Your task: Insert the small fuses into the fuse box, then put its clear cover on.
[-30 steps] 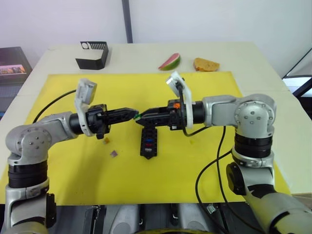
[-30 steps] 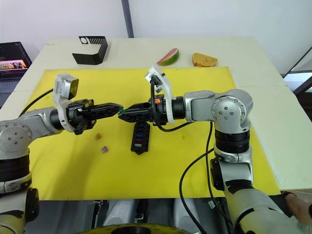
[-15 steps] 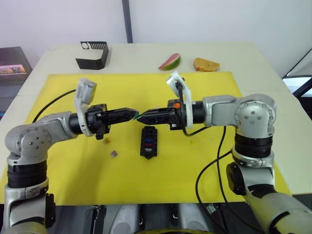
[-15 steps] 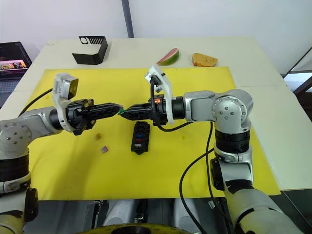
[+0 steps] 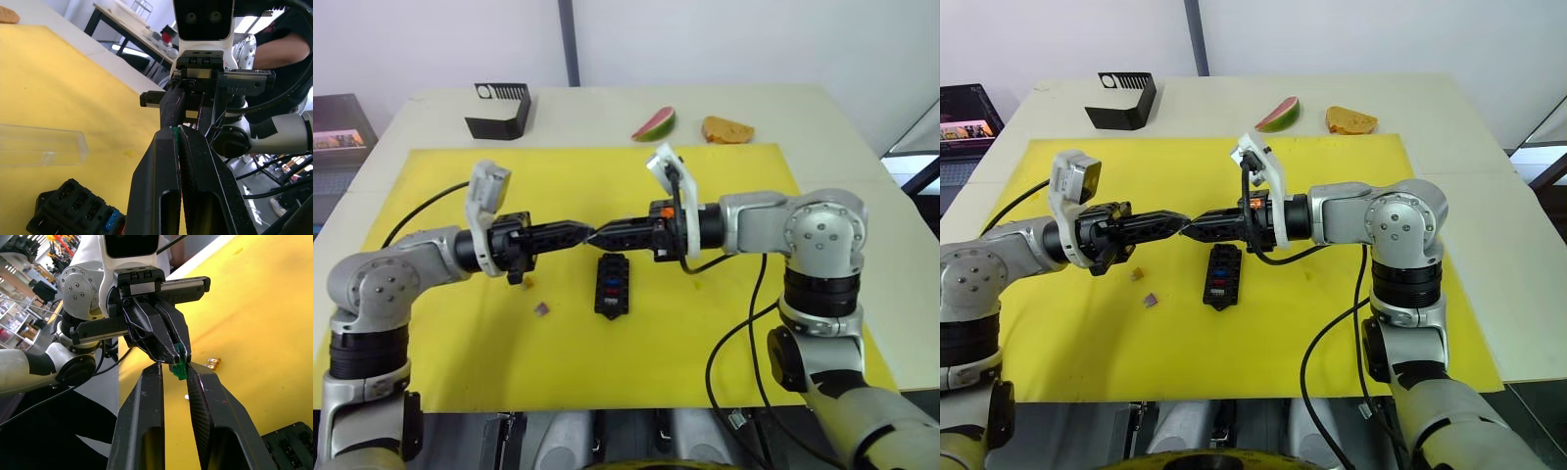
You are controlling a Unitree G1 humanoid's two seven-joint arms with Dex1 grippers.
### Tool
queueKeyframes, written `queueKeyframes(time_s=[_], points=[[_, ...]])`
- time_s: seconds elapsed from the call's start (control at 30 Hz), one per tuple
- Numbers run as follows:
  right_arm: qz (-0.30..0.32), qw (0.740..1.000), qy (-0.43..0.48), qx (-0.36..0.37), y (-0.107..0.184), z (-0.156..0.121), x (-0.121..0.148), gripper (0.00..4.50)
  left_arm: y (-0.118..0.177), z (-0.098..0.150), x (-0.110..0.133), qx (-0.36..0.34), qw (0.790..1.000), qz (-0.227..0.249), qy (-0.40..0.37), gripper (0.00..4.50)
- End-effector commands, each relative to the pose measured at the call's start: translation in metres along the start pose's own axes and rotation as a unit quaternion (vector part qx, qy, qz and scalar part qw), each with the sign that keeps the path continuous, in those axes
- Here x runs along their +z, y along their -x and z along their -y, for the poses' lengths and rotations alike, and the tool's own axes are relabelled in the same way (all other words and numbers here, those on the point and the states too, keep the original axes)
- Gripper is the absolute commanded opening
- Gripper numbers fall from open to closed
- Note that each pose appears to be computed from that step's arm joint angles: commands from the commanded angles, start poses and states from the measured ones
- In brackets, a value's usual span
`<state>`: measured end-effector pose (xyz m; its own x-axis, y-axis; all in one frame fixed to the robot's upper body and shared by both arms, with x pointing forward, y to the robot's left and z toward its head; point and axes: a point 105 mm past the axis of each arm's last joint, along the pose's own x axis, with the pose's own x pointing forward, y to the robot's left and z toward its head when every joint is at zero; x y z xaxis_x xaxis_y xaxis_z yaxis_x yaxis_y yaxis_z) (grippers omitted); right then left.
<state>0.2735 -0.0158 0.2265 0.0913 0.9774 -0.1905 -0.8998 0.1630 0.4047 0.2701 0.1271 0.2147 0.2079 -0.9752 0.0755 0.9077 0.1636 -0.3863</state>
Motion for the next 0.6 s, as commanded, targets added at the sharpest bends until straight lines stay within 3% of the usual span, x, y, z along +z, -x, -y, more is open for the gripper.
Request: queueKeyframes(time_s=[0.03, 0.13, 0.5, 0.6], points=[[0.006, 0.999, 0.027, 0.034, -0.0028, -0.0172, 0.0094, 0.74, 0.0002, 0.0027, 0.0041, 0.002, 1.000, 0.004, -0.016, 0.00], [0.006, 0.999, 0.029, 0.036, -0.0033, -0.0188, 0.0106, 0.02, 0.0002, 0.0031, 0.0031, 0.001, 1.000, 0.003, -0.014, 0.00], [0.006, 0.999, 0.031, 0.039, -0.0031, -0.0209, 0.0127, 0.02, 0.0004, 0.0043, -0.0022, 0.000, 1.000, -0.011, -0.009, 0.00], [-0.003, 0.999, 0.032, 0.033, -0.0031, -0.0192, 0.0107, 0.00, 0.0004, 0.0014, -0.0042, 0.009, 1.000, -0.021, -0.010, 1.04]])
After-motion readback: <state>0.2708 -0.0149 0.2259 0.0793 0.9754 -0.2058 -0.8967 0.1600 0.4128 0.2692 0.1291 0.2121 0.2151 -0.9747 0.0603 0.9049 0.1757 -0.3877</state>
